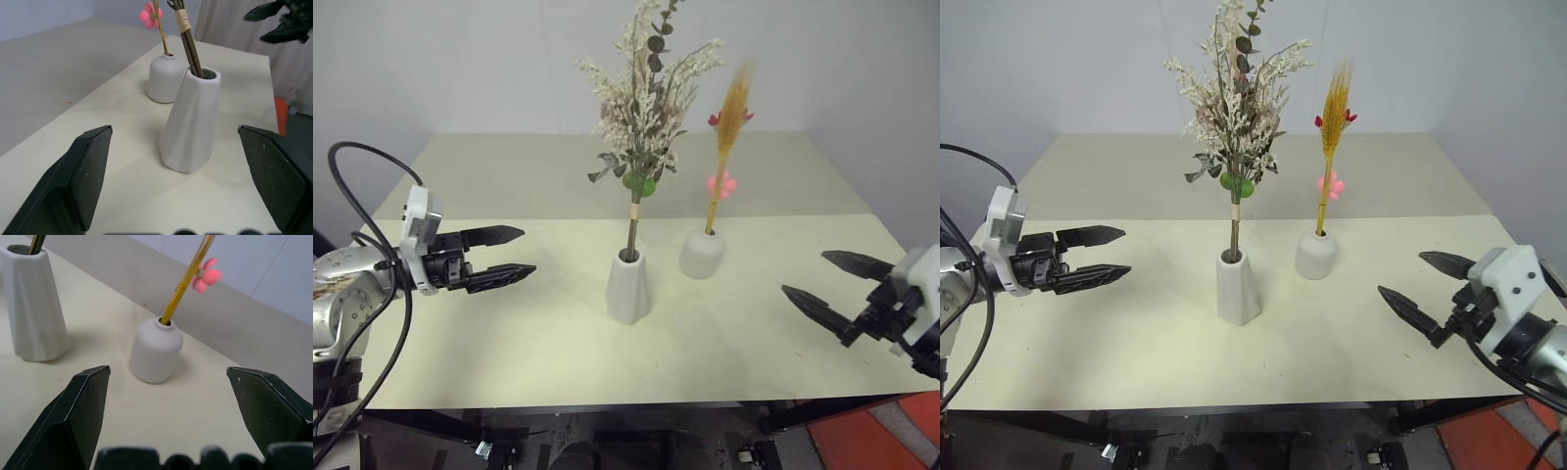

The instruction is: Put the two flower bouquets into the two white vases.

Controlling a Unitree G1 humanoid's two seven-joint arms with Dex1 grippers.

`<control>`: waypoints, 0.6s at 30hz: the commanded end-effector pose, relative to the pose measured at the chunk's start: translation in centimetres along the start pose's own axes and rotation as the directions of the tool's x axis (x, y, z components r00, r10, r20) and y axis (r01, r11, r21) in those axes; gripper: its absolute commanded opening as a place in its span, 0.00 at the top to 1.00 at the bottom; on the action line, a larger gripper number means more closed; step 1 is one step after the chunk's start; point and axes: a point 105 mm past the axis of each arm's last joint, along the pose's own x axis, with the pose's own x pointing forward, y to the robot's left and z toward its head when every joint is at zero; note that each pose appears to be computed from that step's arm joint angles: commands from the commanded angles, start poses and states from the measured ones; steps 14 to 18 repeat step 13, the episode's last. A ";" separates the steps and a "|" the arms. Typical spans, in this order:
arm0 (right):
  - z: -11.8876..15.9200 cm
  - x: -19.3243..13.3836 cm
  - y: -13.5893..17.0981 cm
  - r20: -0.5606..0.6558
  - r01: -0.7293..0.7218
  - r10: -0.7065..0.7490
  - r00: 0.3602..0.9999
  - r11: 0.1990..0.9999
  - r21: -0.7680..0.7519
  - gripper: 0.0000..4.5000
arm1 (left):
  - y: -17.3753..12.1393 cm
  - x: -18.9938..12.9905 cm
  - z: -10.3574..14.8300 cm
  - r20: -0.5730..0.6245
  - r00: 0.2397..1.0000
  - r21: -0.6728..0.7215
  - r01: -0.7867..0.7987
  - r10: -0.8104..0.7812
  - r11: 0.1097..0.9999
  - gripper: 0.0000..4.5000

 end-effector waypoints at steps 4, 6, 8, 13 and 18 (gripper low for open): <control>1.0 -1.2 -0.7 0.001 0.003 -0.003 1.000 0.998 -0.057 0.00 | 0.0 -0.3 1.3 0.038 0.999 0.067 -0.024 0.022 0.997 0.00; 0.9 -1.1 -0.6 -0.004 -0.003 0.002 1.000 0.998 -0.057 0.00 | 0.2 -0.2 1.5 0.059 0.998 0.066 -0.030 0.026 0.997 0.00; 0.6 -1.2 -0.7 -0.014 -0.002 0.002 1.000 0.999 -0.052 0.00 | 0.3 0.2 1.7 0.076 0.997 0.062 -0.033 0.028 0.998 0.00; 0.4 -1.5 0.0 -0.018 -0.018 0.017 1.000 0.999 -0.046 0.00 | -0.1 1.2 2.1 0.076 0.997 0.072 -0.004 -0.001 0.997 0.00; 0.4 -1.5 0.0 -0.018 -0.018 0.017 1.000 0.999 -0.046 0.00 | -0.1 1.2 2.1 0.076 0.997 0.072 -0.004 -0.001 0.997 0.00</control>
